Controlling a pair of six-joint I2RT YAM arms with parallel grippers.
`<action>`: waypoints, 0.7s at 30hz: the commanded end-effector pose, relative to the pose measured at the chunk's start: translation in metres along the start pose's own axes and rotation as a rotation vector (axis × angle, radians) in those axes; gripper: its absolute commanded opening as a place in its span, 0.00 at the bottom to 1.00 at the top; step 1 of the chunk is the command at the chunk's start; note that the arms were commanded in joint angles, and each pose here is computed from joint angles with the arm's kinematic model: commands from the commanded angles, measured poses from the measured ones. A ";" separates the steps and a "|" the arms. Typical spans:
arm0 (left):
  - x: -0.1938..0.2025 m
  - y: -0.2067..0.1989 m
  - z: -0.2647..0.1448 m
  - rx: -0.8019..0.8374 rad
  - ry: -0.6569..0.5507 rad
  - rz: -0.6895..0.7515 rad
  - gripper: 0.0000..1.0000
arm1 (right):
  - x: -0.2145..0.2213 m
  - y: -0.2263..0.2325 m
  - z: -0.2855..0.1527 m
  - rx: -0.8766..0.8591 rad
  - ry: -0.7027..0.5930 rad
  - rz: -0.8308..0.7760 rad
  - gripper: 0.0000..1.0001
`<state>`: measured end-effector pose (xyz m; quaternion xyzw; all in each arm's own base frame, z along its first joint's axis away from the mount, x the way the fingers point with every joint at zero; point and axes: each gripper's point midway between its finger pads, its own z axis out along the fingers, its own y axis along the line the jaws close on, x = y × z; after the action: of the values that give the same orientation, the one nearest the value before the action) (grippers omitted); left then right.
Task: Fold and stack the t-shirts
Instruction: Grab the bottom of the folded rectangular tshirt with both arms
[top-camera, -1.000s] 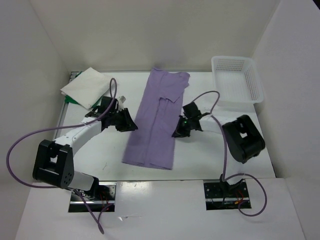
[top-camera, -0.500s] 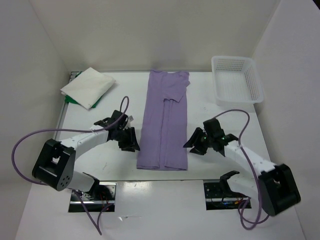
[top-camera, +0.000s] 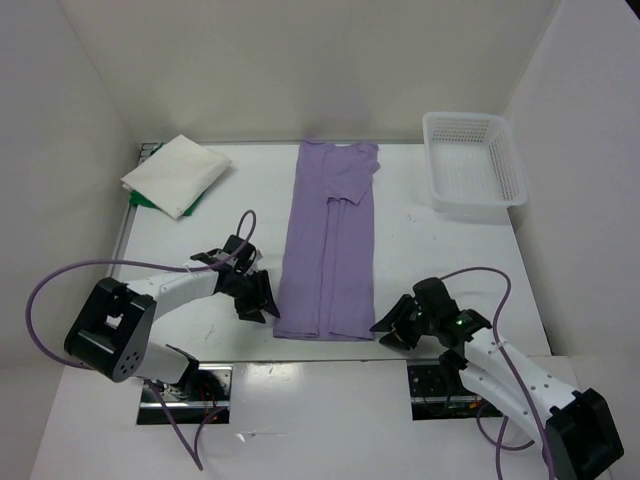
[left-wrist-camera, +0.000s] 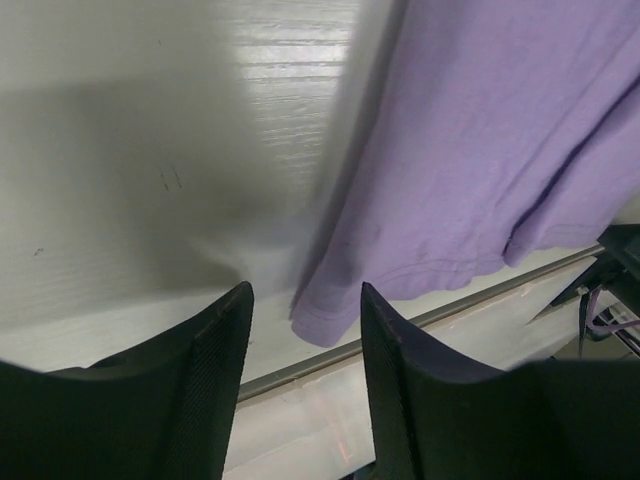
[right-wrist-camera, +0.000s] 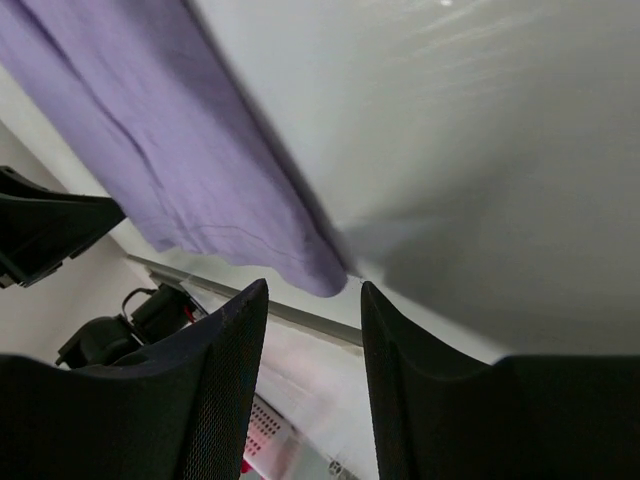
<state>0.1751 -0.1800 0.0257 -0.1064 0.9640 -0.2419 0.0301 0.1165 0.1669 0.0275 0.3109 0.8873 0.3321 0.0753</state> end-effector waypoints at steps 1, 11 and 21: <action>0.007 -0.004 0.007 0.035 0.045 -0.010 0.53 | 0.007 0.005 0.004 -0.009 0.028 0.005 0.48; 0.031 -0.009 0.017 0.048 0.127 0.040 0.45 | 0.006 0.007 0.011 -0.006 0.036 -0.002 0.43; 0.036 -0.005 0.016 0.043 0.133 0.026 0.15 | 0.006 0.010 0.016 0.022 0.037 -0.018 0.07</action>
<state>0.1485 -0.1994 0.0135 -0.0755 0.9610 -0.2653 -0.0204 0.1147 0.1769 0.0144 0.3099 0.8941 0.3197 0.0480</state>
